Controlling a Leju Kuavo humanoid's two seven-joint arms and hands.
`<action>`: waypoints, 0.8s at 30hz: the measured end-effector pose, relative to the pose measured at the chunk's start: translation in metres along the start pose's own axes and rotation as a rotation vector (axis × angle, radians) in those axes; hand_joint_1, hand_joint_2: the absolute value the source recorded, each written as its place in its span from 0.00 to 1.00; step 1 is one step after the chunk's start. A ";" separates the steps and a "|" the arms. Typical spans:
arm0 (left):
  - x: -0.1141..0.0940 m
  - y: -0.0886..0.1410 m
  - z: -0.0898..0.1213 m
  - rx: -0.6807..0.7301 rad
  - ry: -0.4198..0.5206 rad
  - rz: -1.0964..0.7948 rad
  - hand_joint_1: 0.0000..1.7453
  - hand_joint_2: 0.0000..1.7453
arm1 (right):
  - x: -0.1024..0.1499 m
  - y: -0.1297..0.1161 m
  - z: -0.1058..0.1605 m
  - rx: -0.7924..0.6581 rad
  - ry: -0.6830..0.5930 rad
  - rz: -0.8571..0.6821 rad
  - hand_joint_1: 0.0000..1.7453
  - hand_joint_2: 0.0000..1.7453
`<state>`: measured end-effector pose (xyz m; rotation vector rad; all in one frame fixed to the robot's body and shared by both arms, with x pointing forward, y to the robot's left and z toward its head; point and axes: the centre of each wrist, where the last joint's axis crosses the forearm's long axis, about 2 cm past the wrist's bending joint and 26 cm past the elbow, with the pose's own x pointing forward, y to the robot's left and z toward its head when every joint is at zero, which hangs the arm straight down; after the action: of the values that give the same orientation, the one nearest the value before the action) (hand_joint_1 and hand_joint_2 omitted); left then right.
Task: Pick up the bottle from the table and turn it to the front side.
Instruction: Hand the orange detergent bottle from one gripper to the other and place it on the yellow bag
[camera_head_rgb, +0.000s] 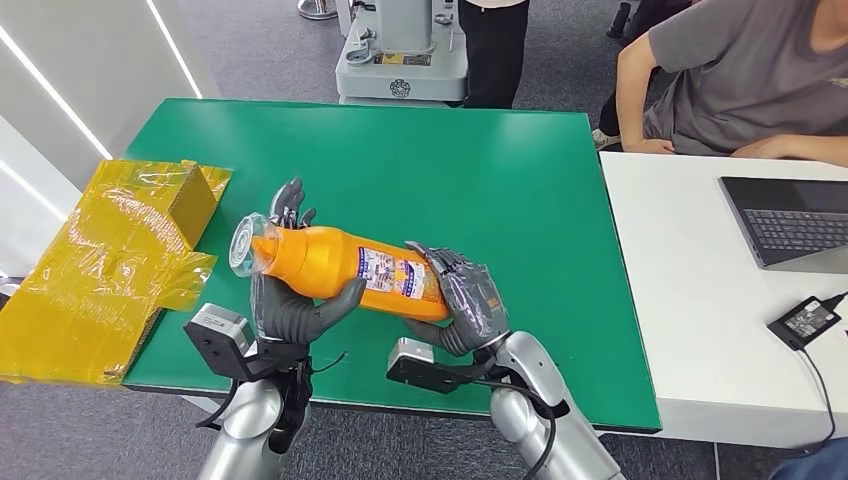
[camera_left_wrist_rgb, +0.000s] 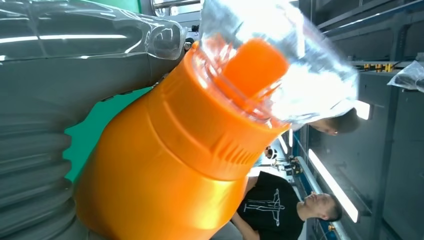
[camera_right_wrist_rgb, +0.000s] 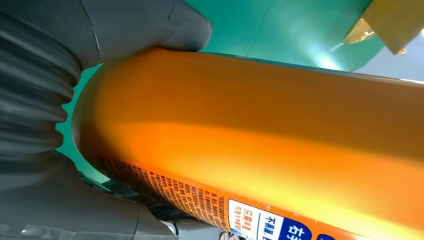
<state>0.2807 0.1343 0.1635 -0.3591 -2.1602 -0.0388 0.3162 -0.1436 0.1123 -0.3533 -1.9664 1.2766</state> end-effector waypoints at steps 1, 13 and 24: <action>0.000 0.000 0.000 0.003 -0.002 0.003 0.00 1.00 | -0.001 0.000 0.000 0.003 0.005 -0.001 1.00 1.00; -0.001 0.003 0.000 0.013 -0.005 0.013 1.00 1.00 | -0.002 0.005 0.002 0.023 0.024 -0.023 1.00 1.00; -0.001 0.002 0.003 0.004 -0.005 0.030 1.00 1.00 | -0.001 0.008 0.004 0.027 0.020 -0.048 1.00 1.00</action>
<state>0.2795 0.1366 0.1603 -0.3899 -2.1595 -0.0168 0.3125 -0.1429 0.1036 -0.3026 -1.9275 1.2628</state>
